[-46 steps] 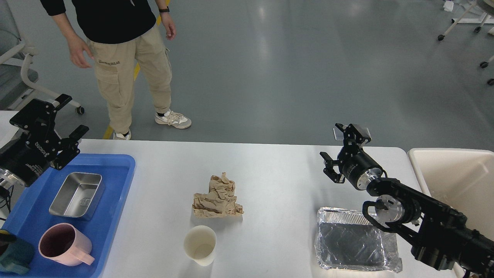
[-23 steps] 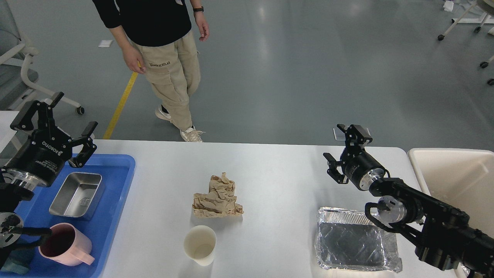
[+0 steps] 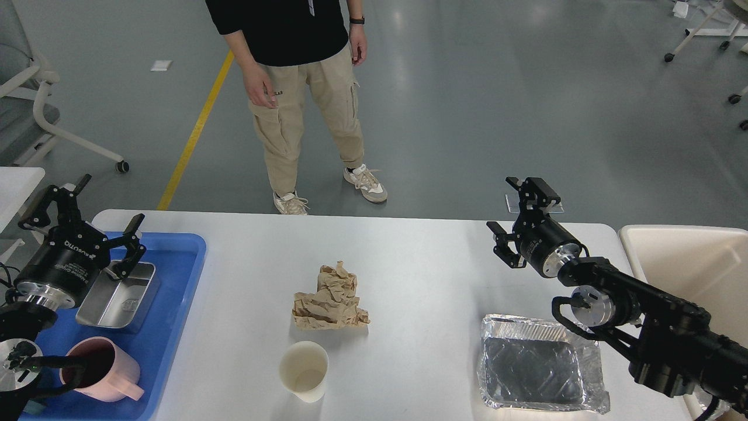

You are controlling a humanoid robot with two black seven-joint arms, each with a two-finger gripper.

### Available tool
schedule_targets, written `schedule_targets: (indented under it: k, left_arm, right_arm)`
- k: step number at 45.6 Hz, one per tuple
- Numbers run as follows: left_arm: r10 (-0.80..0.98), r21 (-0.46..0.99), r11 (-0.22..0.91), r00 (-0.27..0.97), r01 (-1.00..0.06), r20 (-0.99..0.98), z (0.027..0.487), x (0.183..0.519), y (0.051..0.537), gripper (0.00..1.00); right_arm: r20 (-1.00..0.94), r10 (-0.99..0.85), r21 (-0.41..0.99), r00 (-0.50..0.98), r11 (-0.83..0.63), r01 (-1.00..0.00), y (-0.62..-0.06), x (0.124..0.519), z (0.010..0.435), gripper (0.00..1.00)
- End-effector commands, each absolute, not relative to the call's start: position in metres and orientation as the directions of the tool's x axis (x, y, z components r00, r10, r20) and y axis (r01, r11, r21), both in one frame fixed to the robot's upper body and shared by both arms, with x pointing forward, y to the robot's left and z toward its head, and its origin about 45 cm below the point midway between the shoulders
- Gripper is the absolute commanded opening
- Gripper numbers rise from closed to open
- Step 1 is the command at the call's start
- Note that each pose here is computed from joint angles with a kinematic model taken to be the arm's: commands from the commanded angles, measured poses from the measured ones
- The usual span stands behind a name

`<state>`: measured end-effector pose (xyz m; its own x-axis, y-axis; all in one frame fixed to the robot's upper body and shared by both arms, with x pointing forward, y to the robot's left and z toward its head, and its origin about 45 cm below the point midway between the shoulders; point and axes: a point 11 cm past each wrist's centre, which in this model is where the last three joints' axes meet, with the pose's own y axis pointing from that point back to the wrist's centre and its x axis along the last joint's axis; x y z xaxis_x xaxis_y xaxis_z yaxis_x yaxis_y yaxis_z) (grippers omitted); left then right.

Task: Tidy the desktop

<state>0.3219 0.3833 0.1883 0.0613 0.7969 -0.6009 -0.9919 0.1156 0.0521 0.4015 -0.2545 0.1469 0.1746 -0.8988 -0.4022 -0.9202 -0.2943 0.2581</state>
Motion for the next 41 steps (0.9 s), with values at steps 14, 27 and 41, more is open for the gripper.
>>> schedule_targets:
  k: [14,27,41]
  left_arm:
    - [0.741,0.080,0.106,0.025,-0.991,-0.671,0.163,0.309,0.366,0.97]
    - [0.753,0.097,0.111,0.020,-0.989,-0.657,0.159,0.303,0.369,0.97]
    - [0.763,0.114,0.131,0.026,-0.985,-0.645,0.155,0.301,0.365,0.97]
  right_arm:
    - [-0.328,-0.933,0.273,0.151,-0.247,-0.930,-0.294,0.401,0.156,1.00]
    - [-0.276,-0.946,0.260,0.170,-0.244,-0.934,-0.326,0.391,0.181,1.00]
    - [-0.043,-0.982,0.377,0.186,-0.188,-0.907,-0.414,0.343,0.187,1.00]
